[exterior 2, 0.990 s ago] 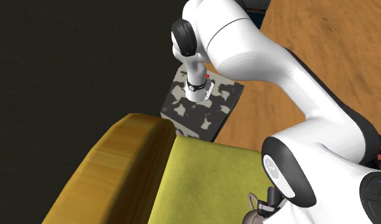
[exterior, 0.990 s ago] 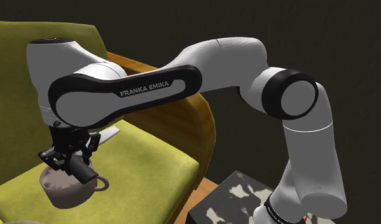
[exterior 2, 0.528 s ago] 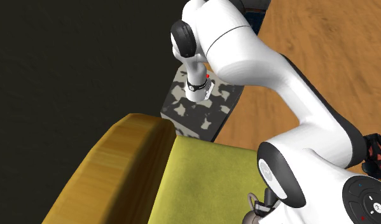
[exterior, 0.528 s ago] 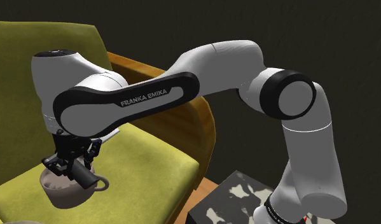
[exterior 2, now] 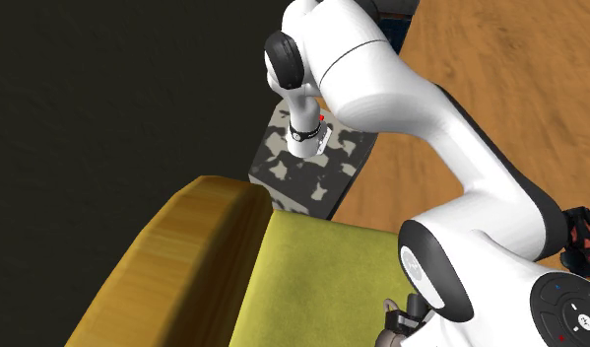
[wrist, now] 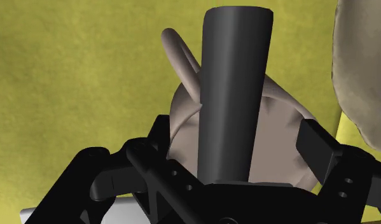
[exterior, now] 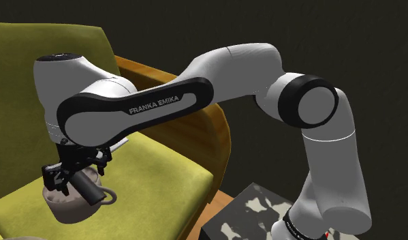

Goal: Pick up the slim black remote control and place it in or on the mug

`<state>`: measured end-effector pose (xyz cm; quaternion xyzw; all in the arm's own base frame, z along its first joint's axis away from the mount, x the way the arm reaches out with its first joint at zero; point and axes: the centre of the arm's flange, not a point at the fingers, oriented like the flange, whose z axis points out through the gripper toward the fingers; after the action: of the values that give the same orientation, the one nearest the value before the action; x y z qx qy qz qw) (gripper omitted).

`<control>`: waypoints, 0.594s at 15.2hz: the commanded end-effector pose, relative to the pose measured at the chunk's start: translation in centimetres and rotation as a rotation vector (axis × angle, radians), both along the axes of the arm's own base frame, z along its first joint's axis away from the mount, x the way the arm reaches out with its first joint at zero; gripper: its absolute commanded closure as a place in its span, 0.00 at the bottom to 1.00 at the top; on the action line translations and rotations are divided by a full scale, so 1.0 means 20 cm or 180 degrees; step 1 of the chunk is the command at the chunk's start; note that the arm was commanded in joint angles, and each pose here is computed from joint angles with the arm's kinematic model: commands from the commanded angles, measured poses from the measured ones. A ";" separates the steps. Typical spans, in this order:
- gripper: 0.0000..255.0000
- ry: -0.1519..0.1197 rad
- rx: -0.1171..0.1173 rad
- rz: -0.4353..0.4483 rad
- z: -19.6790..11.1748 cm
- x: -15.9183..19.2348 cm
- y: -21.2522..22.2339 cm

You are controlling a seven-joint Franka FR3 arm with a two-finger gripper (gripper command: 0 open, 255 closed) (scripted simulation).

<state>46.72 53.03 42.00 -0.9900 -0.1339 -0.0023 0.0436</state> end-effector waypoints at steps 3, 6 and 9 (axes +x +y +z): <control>0.00 0.0000 0.0000 0.0000 0.07 0.00 -0.01; 0.00 0.0000 0.0000 0.0000 0.25 0.00 -0.02; 0.00 0.0000 0.0000 0.0000 0.25 0.00 -0.02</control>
<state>46.75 52.58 46.86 -0.9900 -0.1339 -0.0026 0.0438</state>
